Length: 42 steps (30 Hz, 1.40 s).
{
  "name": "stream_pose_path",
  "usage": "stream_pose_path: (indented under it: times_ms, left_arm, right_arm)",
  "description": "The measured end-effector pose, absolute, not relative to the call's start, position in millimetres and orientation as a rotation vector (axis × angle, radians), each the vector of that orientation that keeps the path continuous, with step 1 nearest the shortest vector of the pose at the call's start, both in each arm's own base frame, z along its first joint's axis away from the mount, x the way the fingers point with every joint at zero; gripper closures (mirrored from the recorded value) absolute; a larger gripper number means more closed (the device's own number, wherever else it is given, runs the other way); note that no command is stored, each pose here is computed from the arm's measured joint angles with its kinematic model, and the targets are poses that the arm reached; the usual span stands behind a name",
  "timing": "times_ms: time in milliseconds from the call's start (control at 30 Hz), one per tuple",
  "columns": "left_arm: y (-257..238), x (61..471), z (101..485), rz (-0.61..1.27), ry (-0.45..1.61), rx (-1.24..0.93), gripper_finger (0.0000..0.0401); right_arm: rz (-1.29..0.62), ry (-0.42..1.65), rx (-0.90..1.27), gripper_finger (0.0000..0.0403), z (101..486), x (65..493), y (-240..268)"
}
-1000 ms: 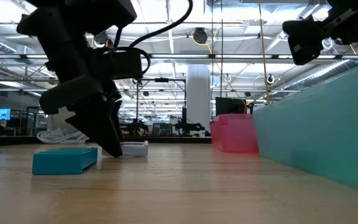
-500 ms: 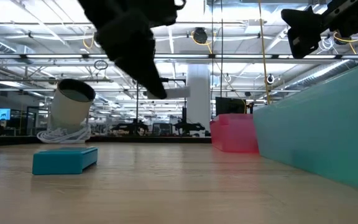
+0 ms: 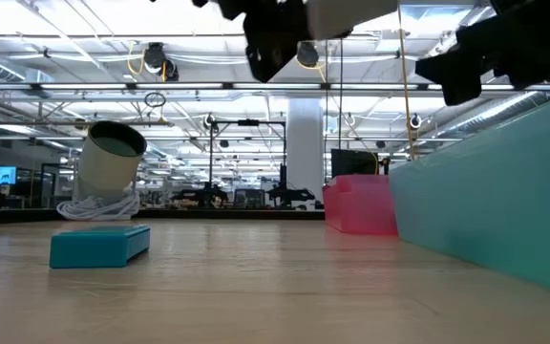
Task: Pick & Place Office items
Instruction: Put the white digital clock into the green bin
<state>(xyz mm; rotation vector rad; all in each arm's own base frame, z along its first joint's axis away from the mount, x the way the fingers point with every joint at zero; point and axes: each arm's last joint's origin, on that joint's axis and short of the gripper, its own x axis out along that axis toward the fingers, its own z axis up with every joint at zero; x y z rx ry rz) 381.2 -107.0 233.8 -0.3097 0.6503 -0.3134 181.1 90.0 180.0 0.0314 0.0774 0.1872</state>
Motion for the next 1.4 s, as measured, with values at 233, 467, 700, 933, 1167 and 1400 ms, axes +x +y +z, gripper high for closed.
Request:
stream_pose_path:
  times_ms: [233, 467, 700, 933, 1167, 1400]
  left_arm:
    - [-104.3, 384.8, 239.9, -0.36, 0.595, -0.329, 0.0247]
    - [-101.0, 384.4, 237.8, -0.35, 0.623, -0.35, 0.0239]
    - [-98.3, 384.7, 237.0, -0.317, 0.626, -0.347, 0.0249]
    - [-97.6, 384.6, 236.5, -0.311, 0.632, -0.351, 0.0232]
    - [-97.4, 384.3, 235.8, -0.313, 0.638, -0.342, 0.0249]
    - [-97.1, 384.2, 235.5, -0.298, 0.64, -0.347, 0.0226]
  right_arm:
    - [0.151, 0.057, -0.089, 0.0149, 171.8, 190.6, 94.1]
    - [0.139, 0.08, -0.417, 0.0149, 172.2, 215.9, 109.3]
    - [0.146, 0.058, -0.559, 0.0149, 178.2, 247.1, 130.5]
    - [0.124, 0.051, -0.614, 0.0153, 181.5, 258.6, 136.6]
    - [0.139, 0.051, -0.651, 0.021, 181.0, 256.4, 140.4]
    - [0.155, 0.056, -0.677, 0.0304, 180.0, 254.9, 142.9]
